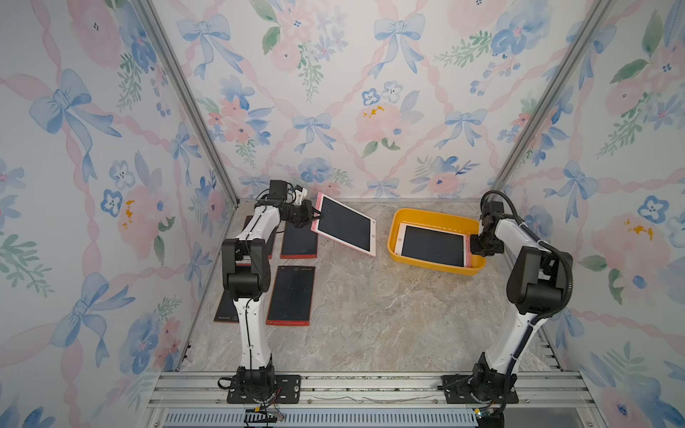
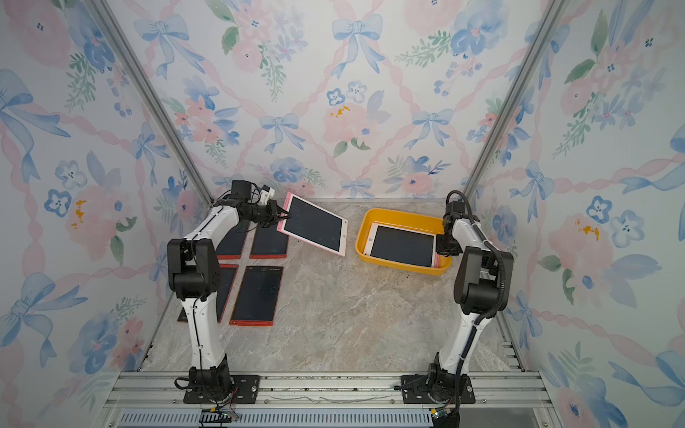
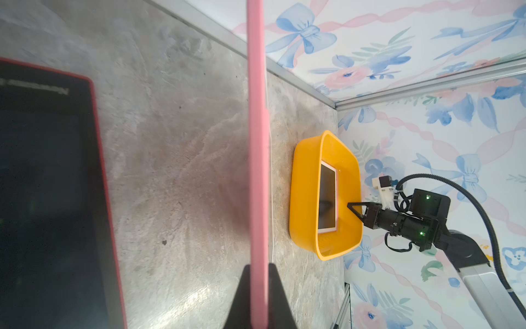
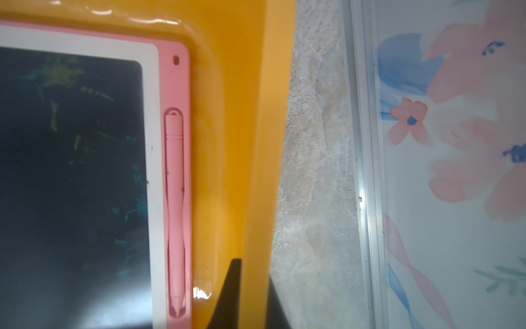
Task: Take out the writing tablet from the storage box
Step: Place the writing tablet at the center of the board.
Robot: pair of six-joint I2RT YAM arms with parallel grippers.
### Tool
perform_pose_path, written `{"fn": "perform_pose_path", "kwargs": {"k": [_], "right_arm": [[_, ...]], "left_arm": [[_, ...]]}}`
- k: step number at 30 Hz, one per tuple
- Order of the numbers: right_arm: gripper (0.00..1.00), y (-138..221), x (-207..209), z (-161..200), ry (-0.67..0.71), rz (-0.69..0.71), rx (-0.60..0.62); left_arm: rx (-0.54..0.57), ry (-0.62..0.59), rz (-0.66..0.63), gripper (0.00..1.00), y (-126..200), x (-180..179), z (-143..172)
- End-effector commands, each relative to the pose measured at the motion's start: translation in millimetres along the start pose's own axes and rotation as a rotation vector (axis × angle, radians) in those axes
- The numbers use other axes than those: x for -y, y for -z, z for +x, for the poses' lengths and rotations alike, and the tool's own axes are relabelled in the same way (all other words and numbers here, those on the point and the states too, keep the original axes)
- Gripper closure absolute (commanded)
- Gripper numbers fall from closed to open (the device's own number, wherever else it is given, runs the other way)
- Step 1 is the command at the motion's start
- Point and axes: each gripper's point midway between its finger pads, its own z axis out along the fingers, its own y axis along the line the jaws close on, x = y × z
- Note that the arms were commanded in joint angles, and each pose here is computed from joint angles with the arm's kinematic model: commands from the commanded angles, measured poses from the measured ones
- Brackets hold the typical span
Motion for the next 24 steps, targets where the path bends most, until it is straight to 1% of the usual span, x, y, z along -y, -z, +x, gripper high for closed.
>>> {"fn": "perform_pose_path", "kwargs": {"k": [1,3,6,10,14,19,20,23,24], "right_arm": [[1.0,-22.6,18.0,39.2,0.142,0.113,-0.163],[1.0,-24.5,16.5,39.5,0.141,0.109,-0.154],[1.0,-26.9,15.8,39.3,0.131,0.1,-0.144],[0.99,-27.2,18.6,38.6,0.115,0.101,-0.138],[0.99,-24.4,22.8,39.4,0.108,0.104,-0.135],[0.99,-21.4,31.8,46.5,0.092,0.108,-0.137],[0.99,-22.2,32.6,48.9,0.093,0.108,-0.14],[0.99,-25.4,34.4,55.1,0.092,0.114,-0.151],[0.99,-26.3,34.9,56.4,0.093,0.118,-0.155]], "left_arm": [[-0.064,-0.003,-0.02,1.0,-30.5,-13.5,21.2],[-0.077,0.004,-0.05,1.0,-41.1,-19.1,28.3],[-0.08,0.024,-0.088,1.0,-48.9,-27.4,33.0],[-0.056,0.066,-0.129,1.0,-50.2,-39.1,35.2],[-0.057,0.105,-0.17,1.0,-53.8,-53.1,43.0],[-0.041,0.117,-0.23,1.0,-53.7,-64.0,45.4],[-0.036,0.116,-0.239,0.98,-53.1,-64.4,45.2],[-0.029,0.121,-0.264,0.89,-52.0,-66.9,47.1],[-0.027,0.123,-0.272,0.88,-51.6,-67.2,48.4]]}}
